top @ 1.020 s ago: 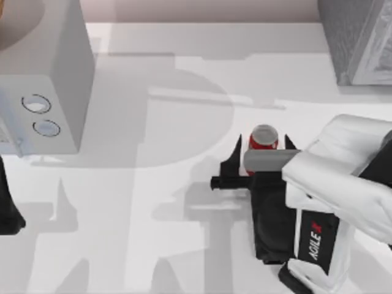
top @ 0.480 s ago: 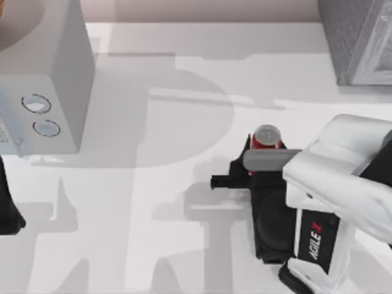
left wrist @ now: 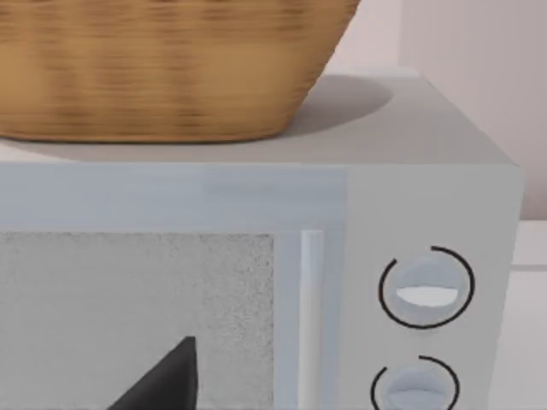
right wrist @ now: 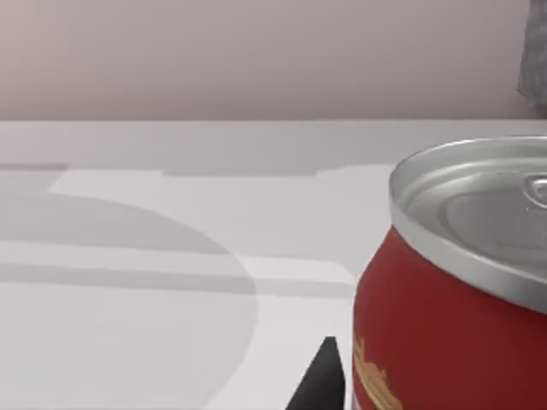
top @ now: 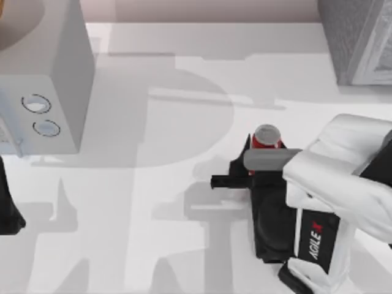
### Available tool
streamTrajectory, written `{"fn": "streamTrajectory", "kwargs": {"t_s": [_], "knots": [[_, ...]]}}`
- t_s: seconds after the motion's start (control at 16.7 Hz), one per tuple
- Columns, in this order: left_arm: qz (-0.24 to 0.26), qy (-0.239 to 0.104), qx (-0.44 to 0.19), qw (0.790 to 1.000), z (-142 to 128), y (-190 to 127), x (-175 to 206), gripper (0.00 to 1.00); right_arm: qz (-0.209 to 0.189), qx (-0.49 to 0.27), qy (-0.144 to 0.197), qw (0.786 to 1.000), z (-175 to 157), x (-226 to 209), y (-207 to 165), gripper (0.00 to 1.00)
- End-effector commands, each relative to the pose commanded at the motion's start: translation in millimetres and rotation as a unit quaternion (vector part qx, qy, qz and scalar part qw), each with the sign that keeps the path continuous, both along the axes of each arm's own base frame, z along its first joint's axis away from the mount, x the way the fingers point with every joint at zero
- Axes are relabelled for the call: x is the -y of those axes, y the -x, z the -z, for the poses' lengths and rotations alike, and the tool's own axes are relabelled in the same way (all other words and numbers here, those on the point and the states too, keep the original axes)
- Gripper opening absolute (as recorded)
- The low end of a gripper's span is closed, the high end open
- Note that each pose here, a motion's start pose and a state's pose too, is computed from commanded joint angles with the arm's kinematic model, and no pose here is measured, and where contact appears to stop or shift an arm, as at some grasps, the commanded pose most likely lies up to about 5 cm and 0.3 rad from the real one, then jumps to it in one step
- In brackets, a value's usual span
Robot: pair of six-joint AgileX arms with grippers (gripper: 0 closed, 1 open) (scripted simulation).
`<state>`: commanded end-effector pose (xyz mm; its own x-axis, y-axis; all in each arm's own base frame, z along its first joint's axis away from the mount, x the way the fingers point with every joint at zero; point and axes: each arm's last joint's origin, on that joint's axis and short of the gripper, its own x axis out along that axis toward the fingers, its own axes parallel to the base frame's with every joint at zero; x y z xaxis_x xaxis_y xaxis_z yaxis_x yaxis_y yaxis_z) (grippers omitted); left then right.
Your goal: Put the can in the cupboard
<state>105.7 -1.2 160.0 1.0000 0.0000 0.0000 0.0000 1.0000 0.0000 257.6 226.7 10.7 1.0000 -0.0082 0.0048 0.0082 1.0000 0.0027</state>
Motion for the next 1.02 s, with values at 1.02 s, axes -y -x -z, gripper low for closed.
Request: {"fn": "streamTrajectory", "kwargs": {"t_s": [1.02], "knots": [[0.0,0.0,0.0,1.0,0,0,0,1.0,0.001,0.003,-0.003,1.0,-87,-7,-9,0.0]]}}
